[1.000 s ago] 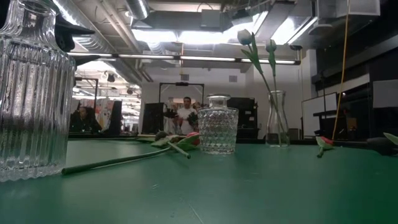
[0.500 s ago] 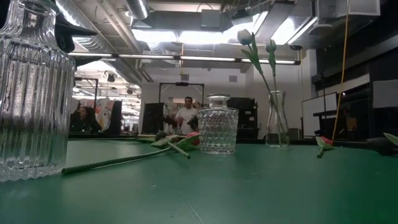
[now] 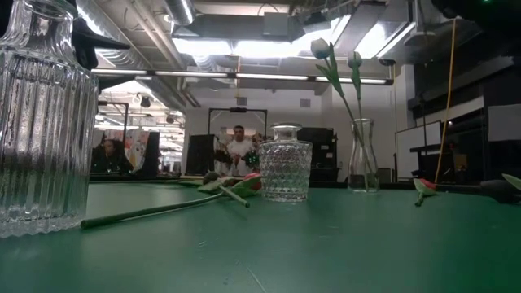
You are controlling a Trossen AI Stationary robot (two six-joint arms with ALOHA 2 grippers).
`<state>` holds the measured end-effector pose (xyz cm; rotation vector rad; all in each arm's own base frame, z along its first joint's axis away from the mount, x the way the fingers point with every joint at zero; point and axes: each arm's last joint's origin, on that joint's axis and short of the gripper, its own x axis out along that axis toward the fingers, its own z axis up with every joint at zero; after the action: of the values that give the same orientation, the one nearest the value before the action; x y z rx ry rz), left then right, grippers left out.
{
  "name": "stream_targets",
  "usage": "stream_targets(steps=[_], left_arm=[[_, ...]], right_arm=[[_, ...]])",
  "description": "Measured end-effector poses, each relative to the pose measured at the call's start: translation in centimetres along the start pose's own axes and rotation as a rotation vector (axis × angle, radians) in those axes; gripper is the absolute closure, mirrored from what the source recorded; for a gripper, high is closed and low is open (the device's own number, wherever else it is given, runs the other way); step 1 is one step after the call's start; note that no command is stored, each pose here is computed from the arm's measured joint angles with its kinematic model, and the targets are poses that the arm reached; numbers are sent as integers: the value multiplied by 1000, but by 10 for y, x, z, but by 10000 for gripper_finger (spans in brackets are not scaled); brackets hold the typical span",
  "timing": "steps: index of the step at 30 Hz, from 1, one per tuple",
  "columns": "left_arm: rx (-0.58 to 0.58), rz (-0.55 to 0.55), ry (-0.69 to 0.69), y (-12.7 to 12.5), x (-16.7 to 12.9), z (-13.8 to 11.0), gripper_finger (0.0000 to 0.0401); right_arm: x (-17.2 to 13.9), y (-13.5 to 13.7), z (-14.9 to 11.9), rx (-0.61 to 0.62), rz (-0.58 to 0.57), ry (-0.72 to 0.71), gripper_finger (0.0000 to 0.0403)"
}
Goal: Sort flowers into vase by color
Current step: Put the white tulip into the top transparent flower vase
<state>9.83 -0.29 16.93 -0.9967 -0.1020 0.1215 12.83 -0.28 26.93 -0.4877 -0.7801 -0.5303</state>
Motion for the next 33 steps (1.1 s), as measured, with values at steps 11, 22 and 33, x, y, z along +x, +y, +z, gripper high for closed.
stream_targets(steps=[11, 22, 33], left_arm=[[42, 81, 27, 6, 5, -4, 201], [66, 121, 54, 9, 7, -7, 201], [68, 126, 58, 9, 8, -8, 201]], right_arm=[[27, -13, -60, 16, -125, 217, 403], [65, -1, -120, 102, 59, 280, 403], [25, 6, -100, 22, 50, 344, 403]])
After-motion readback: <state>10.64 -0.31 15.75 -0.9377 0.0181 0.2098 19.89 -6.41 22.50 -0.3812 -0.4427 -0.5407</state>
